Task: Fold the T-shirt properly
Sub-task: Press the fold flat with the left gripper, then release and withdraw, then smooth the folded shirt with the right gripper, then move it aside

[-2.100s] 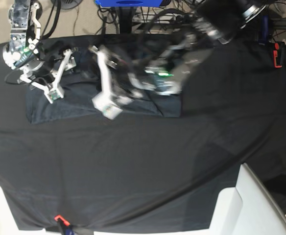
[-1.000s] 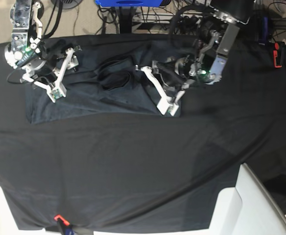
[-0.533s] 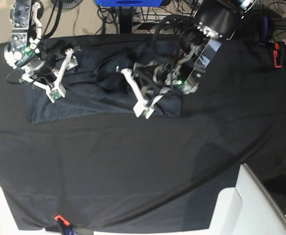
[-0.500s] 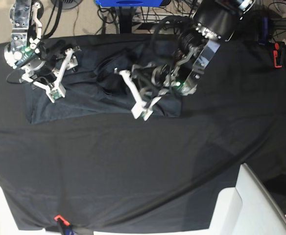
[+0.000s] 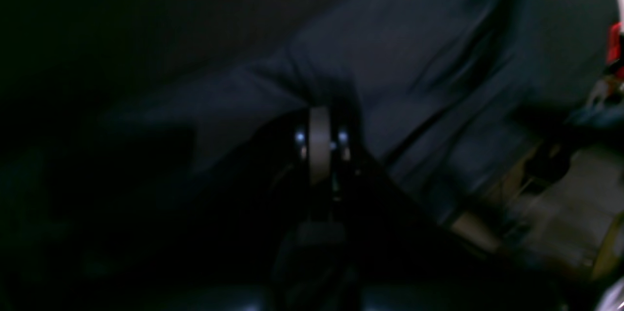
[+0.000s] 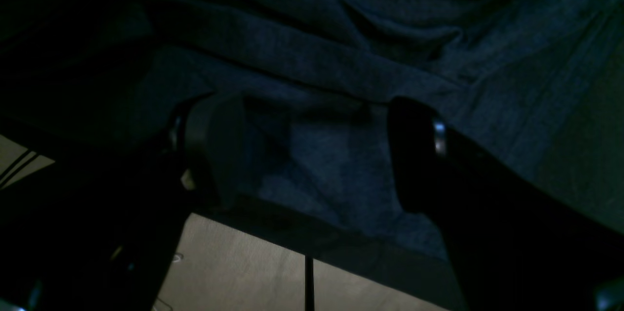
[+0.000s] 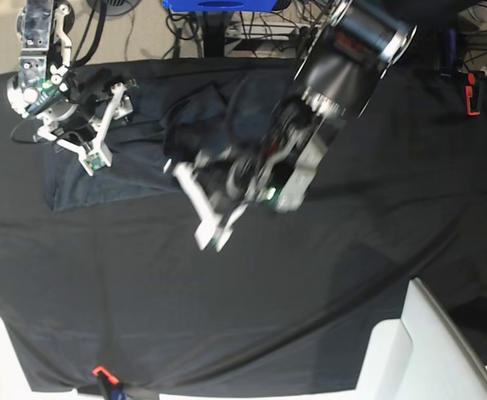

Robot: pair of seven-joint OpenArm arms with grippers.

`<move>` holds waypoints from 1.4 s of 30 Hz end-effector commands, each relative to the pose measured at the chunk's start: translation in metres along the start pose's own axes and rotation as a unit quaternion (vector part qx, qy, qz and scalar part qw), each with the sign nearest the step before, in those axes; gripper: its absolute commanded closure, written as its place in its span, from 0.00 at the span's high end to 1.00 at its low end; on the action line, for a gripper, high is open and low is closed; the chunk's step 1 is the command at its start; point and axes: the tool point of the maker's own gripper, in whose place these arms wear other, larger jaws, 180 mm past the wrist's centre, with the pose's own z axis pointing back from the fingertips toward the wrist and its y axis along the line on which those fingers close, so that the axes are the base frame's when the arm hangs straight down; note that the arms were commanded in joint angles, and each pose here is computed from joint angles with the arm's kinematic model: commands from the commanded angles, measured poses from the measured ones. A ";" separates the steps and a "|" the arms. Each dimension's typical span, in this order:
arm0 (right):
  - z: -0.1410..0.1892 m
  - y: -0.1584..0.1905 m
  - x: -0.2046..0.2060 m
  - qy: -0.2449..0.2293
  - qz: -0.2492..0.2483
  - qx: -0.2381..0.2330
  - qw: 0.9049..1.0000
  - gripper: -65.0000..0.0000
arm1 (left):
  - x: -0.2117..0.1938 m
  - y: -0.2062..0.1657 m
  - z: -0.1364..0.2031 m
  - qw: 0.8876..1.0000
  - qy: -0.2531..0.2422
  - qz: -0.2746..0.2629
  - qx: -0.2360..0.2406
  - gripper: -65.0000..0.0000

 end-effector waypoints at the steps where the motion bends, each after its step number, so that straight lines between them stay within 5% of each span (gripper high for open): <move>1: 0.003 -0.004 0.010 -0.018 0.002 -0.004 1.000 0.65 | 0.026 -0.013 0.002 1.000 -0.024 -0.006 -0.014 0.00; 11: 0.005 -0.001 0.010 -0.018 0.010 -0.002 1.000 0.65 | 0.064 -0.023 0.000 0.998 -0.056 -0.010 -0.020 0.00; 15: 0.013 0.016 0.026 -0.036 0.057 0.009 0.998 0.59 | 0.066 -0.005 0.027 0.996 -0.088 -0.027 -0.008 0.00; 18: 0.025 0.045 0.047 -0.065 0.119 0.031 0.990 0.38 | 0.050 0.027 0.059 0.994 -0.101 -0.034 0.009 0.00; 22: 0.027 0.076 0.064 -0.074 0.168 0.061 0.981 0.18 | 0.014 0.105 0.119 0.989 -0.129 0.044 0.057 0.00; 29: 0.026 0.105 0.094 -0.030 0.265 0.065 0.962 0.03 | -0.054 0.206 0.233 0.962 -0.155 0.097 0.202 0.00; 33: 0.022 0.122 0.120 -0.033 0.261 0.074 0.962 0.02 | -0.082 0.218 0.264 0.957 -0.146 0.071 0.238 0.00; 37: -0.007 0.141 0.118 0.026 0.251 0.102 0.962 0.01 | -0.099 0.222 0.276 0.958 -0.140 0.050 0.246 0.00; 42: -0.030 0.142 0.103 0.074 0.170 0.097 0.978 0.01 | -0.104 0.228 0.280 0.953 -0.142 0.052 0.264 0.00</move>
